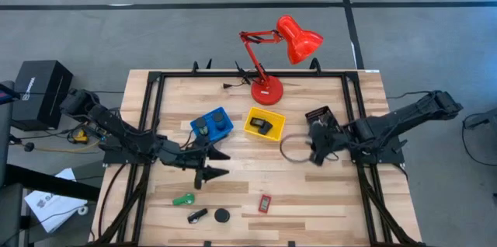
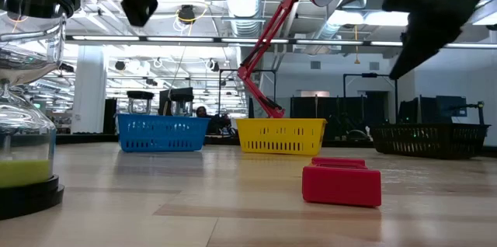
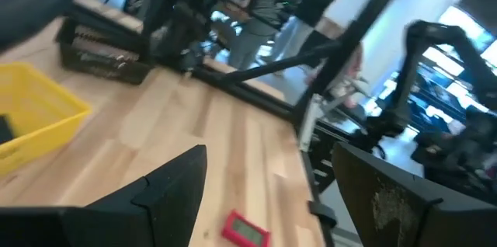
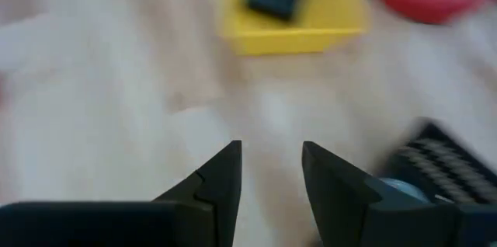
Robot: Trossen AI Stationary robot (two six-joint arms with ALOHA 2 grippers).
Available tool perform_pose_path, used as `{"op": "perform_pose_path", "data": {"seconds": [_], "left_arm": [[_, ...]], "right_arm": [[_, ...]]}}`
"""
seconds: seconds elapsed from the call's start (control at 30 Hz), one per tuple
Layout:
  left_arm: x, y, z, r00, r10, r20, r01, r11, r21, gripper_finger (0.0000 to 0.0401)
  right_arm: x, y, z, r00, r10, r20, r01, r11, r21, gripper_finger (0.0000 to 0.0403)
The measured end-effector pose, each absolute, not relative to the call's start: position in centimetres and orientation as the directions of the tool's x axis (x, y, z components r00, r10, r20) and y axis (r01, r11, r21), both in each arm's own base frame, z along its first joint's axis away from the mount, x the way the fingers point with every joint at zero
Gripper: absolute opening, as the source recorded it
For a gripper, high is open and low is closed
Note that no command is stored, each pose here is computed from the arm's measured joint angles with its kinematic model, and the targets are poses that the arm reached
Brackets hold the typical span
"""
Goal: Pick & Place Office items
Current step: Put the yellow hourglass into the blue bin
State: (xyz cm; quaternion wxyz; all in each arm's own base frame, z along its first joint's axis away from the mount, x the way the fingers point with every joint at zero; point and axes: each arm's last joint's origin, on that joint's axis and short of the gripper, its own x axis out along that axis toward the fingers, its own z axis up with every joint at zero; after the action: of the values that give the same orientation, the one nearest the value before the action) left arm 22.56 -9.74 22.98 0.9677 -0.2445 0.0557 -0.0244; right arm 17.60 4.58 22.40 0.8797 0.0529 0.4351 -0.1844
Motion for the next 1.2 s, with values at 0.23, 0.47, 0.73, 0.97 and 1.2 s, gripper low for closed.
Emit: {"op": "perform_pose_path", "data": {"seconds": [0.23, 0.47, 0.73, 0.97, 1.2], "left_arm": [[22.0, -11.1, 23.9, 0.991, -0.134, -0.009, 0.118, 0.897, -0.426, 0.0273], [23.0, -12.9, 25.1, 0.975, -0.177, 0.133, 0.210, 0.932, -0.295, 0.0273], [27.2, -16.0, 25.6, 0.958, -0.253, 0.138, 0.271, 0.953, -0.135, 0.0273], [29.3, -17.3, 25.0, 0.960, -0.256, 0.117, 0.261, 0.965, -0.029, 0.0273], [29.9, -17.8, 23.9, 0.959, -0.271, 0.084, 0.273, 0.962, -0.006, 0.0273]], "right_arm": [[17.0, 8.5, 20.8, 0.672, -0.055, -0.738, 0.103, 0.995, 0.020, 0.0127], [16.2, 9.9, 19.4, 0.714, 0.006, -0.700, -0.016, 1.000, -0.008, 0.0127], [17.0, 9.3, 19.7, 0.744, -0.012, -0.668, 0.032, 0.999, 0.018, 0.0127], [17.4, 8.5, 19.8, 0.745, -0.045, -0.665, 0.076, 0.997, 0.018, 0.0127], [17.6, 8.0, 19.8, 0.743, -0.068, -0.666, 0.107, 0.994, 0.018, 0.0127]]}}
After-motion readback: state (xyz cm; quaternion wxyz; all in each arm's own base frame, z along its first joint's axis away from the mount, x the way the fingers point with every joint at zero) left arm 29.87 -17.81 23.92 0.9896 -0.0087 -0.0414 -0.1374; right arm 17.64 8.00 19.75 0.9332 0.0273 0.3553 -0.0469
